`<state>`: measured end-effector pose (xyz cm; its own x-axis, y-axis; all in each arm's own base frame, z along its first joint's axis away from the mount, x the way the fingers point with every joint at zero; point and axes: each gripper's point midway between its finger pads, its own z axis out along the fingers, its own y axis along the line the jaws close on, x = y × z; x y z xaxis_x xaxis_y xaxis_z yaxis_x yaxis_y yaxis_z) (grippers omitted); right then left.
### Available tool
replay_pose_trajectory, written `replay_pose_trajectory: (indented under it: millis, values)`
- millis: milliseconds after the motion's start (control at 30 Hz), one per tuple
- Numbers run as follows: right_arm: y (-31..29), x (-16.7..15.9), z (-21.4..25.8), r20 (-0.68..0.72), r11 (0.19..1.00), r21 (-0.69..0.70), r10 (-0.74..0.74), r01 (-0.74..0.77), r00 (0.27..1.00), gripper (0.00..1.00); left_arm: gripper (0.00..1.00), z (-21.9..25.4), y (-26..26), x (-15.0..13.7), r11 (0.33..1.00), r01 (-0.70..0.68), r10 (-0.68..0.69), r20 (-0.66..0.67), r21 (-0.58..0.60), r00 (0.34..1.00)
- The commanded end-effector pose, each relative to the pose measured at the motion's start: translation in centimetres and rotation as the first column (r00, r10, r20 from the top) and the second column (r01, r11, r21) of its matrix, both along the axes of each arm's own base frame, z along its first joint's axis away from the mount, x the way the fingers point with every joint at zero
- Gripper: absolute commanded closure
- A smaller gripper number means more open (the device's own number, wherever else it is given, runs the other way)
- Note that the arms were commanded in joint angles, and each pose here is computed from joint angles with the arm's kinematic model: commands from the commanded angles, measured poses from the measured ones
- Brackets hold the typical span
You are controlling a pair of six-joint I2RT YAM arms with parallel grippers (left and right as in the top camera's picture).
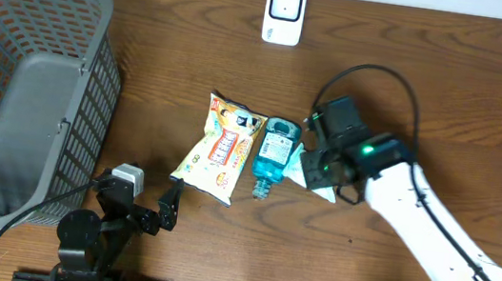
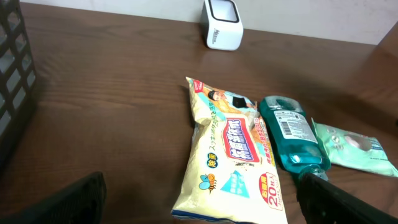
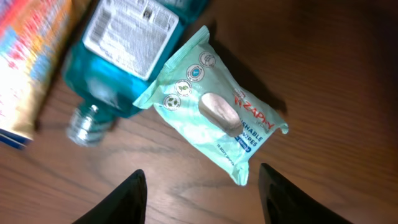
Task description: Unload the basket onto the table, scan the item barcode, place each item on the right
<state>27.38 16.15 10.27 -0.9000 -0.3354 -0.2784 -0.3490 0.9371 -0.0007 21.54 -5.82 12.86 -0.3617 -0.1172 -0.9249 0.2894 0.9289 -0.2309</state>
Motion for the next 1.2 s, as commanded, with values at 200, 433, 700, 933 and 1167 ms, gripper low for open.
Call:
replay_pose_trajectory:
  millis: [200, 433, 700, 933, 1167]
  values:
    - [-0.1, -0.5, -1.9, 0.165, 0.911, -0.386, 0.221, -0.143, 0.961, 0.01, 0.02, -1.0, 0.1, -0.1, 1.000, 0.002, -0.002, -0.024, 0.014, 1.000]
    - [0.0, -0.4, -2.0, 0.143, 0.887, -0.408, 0.295, -0.215, 0.945, 0.01, 0.02, -1.0, 0.1, -0.1, 1.000, 0.002, -0.002, -0.024, 0.014, 1.000]
    - [0.9, -0.6, -3.7, 0.099, 0.851, -0.398, 0.411, -0.342, 0.906, 0.01, 0.02, -1.0, 0.1, -0.1, 1.000, 0.002, -0.002, -0.024, 0.014, 1.000]
    - [-0.7, -1.3, -8.2, 0.002, 0.801, -0.474, 0.416, -0.366, 0.909, 0.21, 0.02, -1.0, 0.1, -0.1, 1.000, 0.002, -0.001, -0.024, 0.014, 1.000]
    - [-2.4, -0.3, -12.2, -0.053, 0.715, -0.603, 0.405, -0.353, 0.913, 0.26, 0.02, -1.0, 0.1, -0.1, 1.000, 0.002, -0.002, -0.024, 0.014, 1.000]
